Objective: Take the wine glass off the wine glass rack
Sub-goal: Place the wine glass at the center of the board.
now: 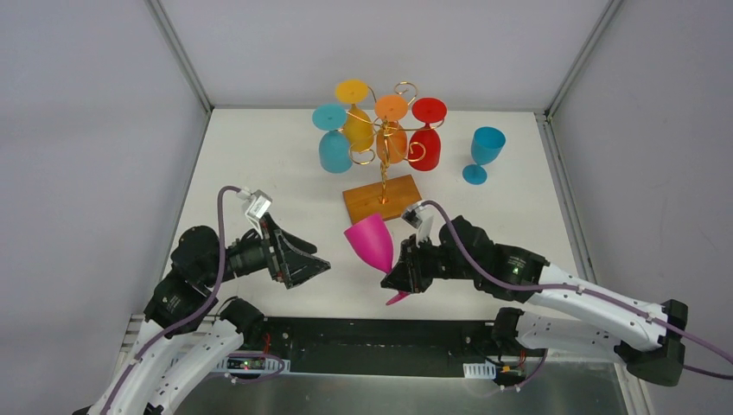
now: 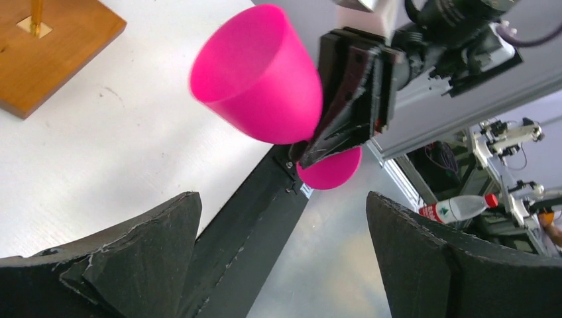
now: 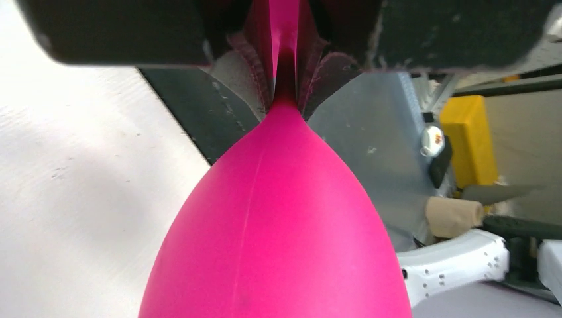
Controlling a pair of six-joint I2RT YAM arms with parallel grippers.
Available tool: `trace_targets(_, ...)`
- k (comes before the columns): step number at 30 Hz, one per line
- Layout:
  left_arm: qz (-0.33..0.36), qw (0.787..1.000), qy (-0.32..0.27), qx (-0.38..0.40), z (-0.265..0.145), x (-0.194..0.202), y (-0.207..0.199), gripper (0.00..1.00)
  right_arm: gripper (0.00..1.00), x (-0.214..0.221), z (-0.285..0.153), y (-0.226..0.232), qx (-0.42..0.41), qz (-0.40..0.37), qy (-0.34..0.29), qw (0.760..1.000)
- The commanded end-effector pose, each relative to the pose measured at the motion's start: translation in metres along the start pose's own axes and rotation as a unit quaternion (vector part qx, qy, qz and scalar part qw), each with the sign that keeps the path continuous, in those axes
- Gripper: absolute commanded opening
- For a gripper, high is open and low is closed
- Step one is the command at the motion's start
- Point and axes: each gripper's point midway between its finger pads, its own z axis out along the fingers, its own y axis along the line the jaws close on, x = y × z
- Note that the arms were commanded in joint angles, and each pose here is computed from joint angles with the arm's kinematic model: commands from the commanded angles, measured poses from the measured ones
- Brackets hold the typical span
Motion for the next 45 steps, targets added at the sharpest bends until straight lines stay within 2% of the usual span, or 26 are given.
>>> trace_targets(1,-0.064,0.997,-0.031,-0.025,0.005,-0.009,0.007,0.99,0.00,-0.015,-0.021,0.001,-0.002,-0.129,-0.028,0.991)
trace_targets(9,-0.140,0.988,-0.050,-0.047,0.006,-0.011,0.014,0.99,0.00,-0.007,-0.030,-0.005,-0.017,-0.258,-0.006,0.966)
trace_targets(20,-0.218,0.975,-0.002,-0.050,0.019,0.006,0.019,0.96,0.00,-0.019,-0.036,0.006,-0.036,-0.387,0.005,0.921)
trace_targets(29,-0.226,0.973,0.009,-0.044,0.019,0.011,0.018,0.94,0.00,-0.020,-0.031,0.016,-0.049,-0.428,0.043,0.901)
trace_targets(34,-0.228,0.973,0.014,-0.040,0.019,0.012,0.016,0.93,0.00,-0.022,-0.027,0.020,-0.054,-0.447,0.038,0.892)
trace_targets(40,-0.235,0.971,0.020,-0.043,0.019,0.019,0.019,0.87,0.00,-0.027,-0.019,0.027,-0.061,-0.457,0.033,0.887)
trace_targets(45,-0.237,0.970,0.027,-0.039,0.019,0.022,0.019,0.77,0.00,-0.032,-0.011,0.028,-0.056,-0.460,0.034,0.885)
